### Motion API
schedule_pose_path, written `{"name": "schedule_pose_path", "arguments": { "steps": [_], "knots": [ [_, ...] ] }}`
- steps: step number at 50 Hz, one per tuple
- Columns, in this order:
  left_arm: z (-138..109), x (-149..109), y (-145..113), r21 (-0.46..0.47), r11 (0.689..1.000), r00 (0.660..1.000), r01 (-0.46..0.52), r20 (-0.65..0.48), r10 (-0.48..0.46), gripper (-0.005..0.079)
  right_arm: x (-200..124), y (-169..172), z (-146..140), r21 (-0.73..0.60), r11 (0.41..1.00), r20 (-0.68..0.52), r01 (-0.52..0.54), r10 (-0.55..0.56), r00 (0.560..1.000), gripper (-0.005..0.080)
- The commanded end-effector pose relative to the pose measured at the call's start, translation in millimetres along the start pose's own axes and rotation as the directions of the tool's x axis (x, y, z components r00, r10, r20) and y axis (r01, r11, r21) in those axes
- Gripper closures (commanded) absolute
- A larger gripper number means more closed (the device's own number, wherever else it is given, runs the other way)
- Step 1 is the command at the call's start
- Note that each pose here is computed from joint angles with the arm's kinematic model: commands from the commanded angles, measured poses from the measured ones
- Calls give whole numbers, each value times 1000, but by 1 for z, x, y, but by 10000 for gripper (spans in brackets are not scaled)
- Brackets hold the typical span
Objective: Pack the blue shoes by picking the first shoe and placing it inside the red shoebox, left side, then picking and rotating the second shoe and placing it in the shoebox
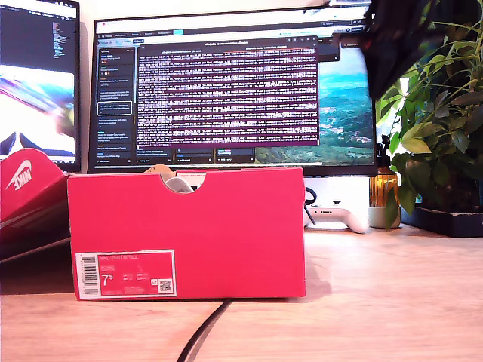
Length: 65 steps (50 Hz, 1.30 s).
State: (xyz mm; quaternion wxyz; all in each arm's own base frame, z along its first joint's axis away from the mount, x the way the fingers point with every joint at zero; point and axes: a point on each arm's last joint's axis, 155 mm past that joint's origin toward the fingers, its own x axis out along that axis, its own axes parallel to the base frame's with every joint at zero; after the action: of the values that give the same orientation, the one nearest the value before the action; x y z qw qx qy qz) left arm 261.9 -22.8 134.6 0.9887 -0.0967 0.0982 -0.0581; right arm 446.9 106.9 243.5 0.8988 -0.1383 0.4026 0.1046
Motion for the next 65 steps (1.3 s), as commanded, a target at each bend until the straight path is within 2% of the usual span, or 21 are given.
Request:
{"name": "schedule_pose_path", "arguments": {
  "steps": [1, 9, 16, 26, 32, 44, 50, 57, 65],
  "knots": [
    [4, -2, -1, 12, 1000, 999, 5, 32, -5, 762, 2, 3, -4, -4, 1000, -2, -4, 4, 1000, 747],
    [-1, -8, -5, 13, 1000, 999, 25, 26, -25, 762, -5, 1, -2, 5, 1000, 11, -3, 3, 1000, 747],
    [5, -15, -7, 18, 999, 998, 30, 62, -31, 762, -15, 0, -1, 35, 999, 24, -2, 1, 1000, 747],
    [3, -17, -3, 14, 1000, 998, 12, 61, -13, 762, -47, -8, 0, 63, 998, 75, 12, -16, 997, 747],
    [2, -17, -1, 12, 1000, 998, -1, 57, 0, 762, -66, -15, -8, 117, 993, 101, 25, -37, 994, 747],
    [-14, -16, 4, 2, 1000, 1000, -24, -4, 24, 762, -94, -25, -33, 143, 986, 152, 85, -107, 983, 747],
    [-28, -17, 7, -6, 999, 998, -35, -62, 34, 762, -110, -32, -42, 166, 979, 228, 116, -152, 962, 747],
    [-46, -19, 10, -14, 999, 990, -49, -134, 46, 762, -137, -43, -36, 264, 959, 393, 105, -206, 896, 747],
    [-46, -19, 10, -14, 999, 990, -48, -133, 46, 762, -151, -44, -45, 237, 964, 457, 125, -224, 861, 747]
  ]
}}
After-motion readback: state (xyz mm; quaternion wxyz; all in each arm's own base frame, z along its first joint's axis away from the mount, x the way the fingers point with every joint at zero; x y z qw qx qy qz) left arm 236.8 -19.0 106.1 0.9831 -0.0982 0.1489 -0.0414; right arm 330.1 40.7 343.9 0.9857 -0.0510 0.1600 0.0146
